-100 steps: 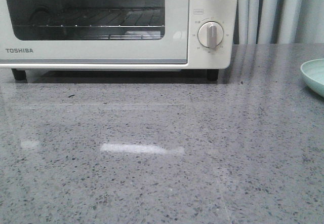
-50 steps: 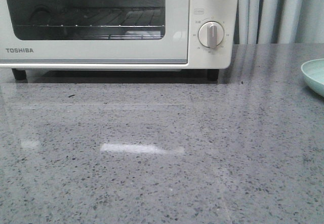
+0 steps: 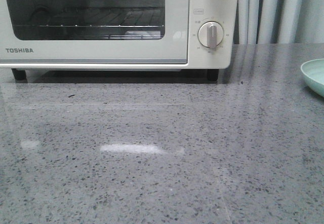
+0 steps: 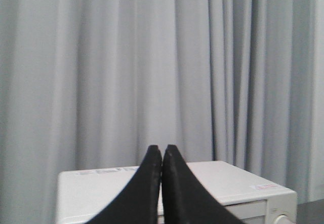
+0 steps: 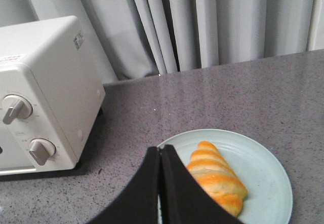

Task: Put bread in oven

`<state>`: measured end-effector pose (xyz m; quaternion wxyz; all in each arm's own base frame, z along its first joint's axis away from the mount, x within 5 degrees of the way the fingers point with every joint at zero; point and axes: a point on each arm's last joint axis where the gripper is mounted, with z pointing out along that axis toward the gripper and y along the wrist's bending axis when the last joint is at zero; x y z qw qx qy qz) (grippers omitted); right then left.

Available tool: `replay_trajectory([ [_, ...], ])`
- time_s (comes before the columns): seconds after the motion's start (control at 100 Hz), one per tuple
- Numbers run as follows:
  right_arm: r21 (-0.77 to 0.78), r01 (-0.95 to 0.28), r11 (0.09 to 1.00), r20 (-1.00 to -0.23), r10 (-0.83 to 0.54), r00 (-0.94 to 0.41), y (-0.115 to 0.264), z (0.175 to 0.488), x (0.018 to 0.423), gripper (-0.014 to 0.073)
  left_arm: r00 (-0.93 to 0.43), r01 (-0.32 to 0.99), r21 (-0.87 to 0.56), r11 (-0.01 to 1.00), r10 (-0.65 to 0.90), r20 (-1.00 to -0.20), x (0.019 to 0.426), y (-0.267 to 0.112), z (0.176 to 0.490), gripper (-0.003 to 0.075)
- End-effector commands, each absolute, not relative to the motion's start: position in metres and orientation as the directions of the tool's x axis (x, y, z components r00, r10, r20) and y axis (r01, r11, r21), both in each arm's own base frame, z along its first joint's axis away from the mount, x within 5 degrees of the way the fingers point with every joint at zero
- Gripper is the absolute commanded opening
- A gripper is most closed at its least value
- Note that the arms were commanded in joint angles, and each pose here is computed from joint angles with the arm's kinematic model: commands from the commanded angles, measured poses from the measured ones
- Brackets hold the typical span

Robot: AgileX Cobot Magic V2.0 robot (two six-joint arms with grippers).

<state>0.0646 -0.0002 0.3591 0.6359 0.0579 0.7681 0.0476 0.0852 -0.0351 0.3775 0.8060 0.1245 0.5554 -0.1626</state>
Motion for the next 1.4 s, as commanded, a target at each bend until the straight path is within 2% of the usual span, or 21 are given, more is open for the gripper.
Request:
replay_trajectory([
  [0.0,0.079,0.018,0.997,-0.985,0.080,-0.151,-0.001,0.389,0.072,-0.0069,0.260,0.494,-0.033,0.869,-0.184,-0.948,0.103,-0.044,0.399,-0.0022],
  [0.22,0.041,0.017,0.999,-0.974,0.044,-0.222,-0.001,0.426,0.085,-0.0069,0.070,0.571,-0.157,0.805,-0.239,-0.969,0.152,-0.056,0.417,-0.0022],
  [0.46,0.035,0.016,0.999,-0.968,0.038,-0.246,-0.001,0.444,0.100,-0.0069,-0.089,0.633,-0.222,0.742,-0.215,-0.973,0.195,-0.069,0.424,-0.0022],
  [0.78,0.020,0.013,1.000,-0.966,0.022,-0.259,-0.001,0.443,0.107,-0.0069,-0.228,0.668,-0.284,0.688,-0.173,-0.958,0.237,-0.080,0.398,-0.0022],
  [0.93,0.020,0.013,1.000,-0.966,0.022,-0.259,-0.001,0.443,0.107,-0.0069,-0.276,0.647,-0.305,0.699,-0.159,-0.948,0.252,-0.081,0.384,-0.0022],
  [1.24,0.020,0.013,1.000,-0.966,0.022,-0.257,-0.001,0.444,0.107,-0.0069,-0.343,0.637,-0.332,0.696,-0.130,-0.930,0.268,-0.083,0.364,-0.0022],
  [1.39,0.020,0.013,1.000,-0.966,0.022,-0.257,-0.001,0.444,0.107,-0.0069,-0.418,0.626,-0.366,0.688,-0.100,-0.903,0.266,-0.084,0.356,-0.0022],
])
